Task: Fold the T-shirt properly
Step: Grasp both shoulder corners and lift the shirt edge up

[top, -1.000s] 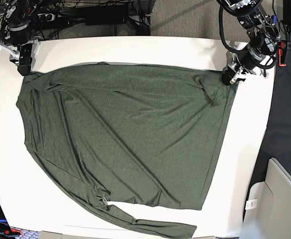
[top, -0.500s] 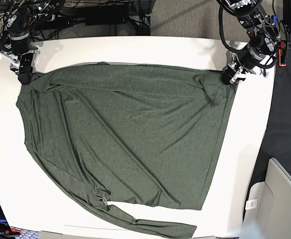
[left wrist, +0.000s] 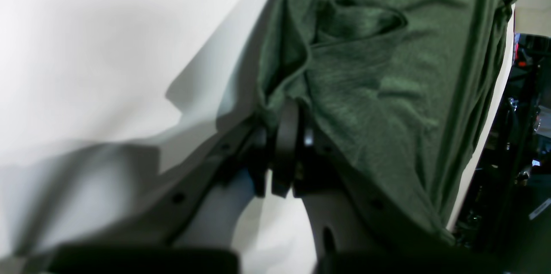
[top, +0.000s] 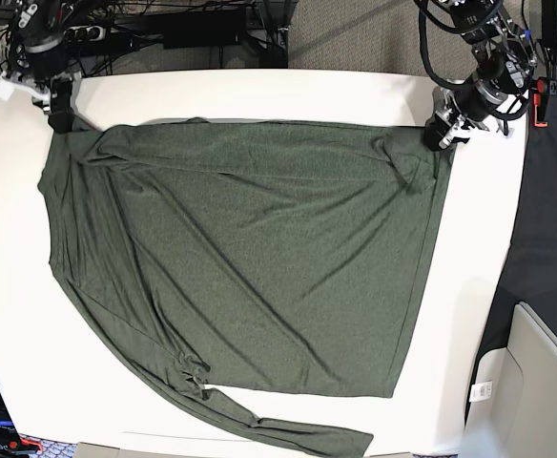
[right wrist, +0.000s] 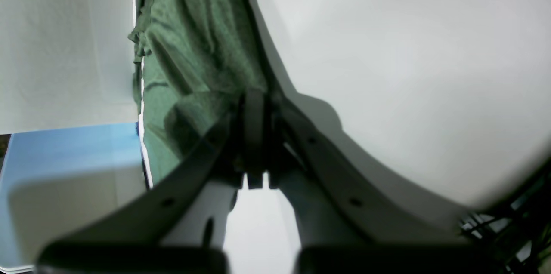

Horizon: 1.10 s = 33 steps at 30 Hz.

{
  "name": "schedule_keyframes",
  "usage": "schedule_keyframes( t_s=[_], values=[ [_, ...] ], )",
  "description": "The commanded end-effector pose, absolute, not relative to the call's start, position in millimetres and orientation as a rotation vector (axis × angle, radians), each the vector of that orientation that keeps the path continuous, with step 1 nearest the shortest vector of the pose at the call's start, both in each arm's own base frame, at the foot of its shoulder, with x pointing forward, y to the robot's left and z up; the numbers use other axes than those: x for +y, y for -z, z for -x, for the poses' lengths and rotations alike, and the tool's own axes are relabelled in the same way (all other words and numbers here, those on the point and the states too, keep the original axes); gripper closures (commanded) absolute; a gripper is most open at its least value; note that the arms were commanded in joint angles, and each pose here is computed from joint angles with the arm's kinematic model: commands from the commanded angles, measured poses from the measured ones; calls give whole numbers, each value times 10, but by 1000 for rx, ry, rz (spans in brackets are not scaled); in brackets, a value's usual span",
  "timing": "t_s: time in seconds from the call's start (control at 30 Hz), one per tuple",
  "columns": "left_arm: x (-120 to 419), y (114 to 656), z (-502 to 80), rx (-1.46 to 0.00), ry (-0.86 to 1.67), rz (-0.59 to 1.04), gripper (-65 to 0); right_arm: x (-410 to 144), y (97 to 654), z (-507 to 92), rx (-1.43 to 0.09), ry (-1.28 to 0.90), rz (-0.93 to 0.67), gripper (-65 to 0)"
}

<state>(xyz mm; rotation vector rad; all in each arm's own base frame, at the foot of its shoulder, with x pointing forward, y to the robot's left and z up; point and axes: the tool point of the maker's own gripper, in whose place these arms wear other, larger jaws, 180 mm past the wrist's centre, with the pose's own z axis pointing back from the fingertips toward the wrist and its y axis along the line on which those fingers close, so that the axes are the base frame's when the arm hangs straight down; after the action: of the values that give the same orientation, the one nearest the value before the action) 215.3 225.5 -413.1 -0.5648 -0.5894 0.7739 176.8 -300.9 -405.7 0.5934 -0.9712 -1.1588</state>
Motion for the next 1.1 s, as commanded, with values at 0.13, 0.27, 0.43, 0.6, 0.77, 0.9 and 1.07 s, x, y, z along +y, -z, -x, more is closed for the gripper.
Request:
schedule_keyframes(
  t_s=[0.13,0.27,0.43,0.6,0.77,0.9,1.07],
  values=[
    [2341,3895,-2086,-638,-720,542,-2,-3204,3988,-1549,-962,1154,-561,-5],
    [2342,3889,-1953,-625,-709,519,-2,-3313,3918,-1434,-968,1158,-561,-5],
    [2347,3984,-1732,-575,-721,496,-2,-3370,3886,-1218,-953,1184,-567,-5],
    [2526,3964,-1487,-581,-744,462,-2,-3403,3827,-1047,-933,1171,-543,-5],
    [2694,3909,-1380,-608,-775,438,-2,-3502,3583,-1076,-996,1123,-508,-5],
    [2708,3838,-1554,-653,-770,454,-2,-3510,3494,-1205,-1034,1101,-521,-5],
    [2705,3745,-1767,-705,-759,478,-2,-3515,3445,-1329,-1068,1095,-541,-5]
  ],
)
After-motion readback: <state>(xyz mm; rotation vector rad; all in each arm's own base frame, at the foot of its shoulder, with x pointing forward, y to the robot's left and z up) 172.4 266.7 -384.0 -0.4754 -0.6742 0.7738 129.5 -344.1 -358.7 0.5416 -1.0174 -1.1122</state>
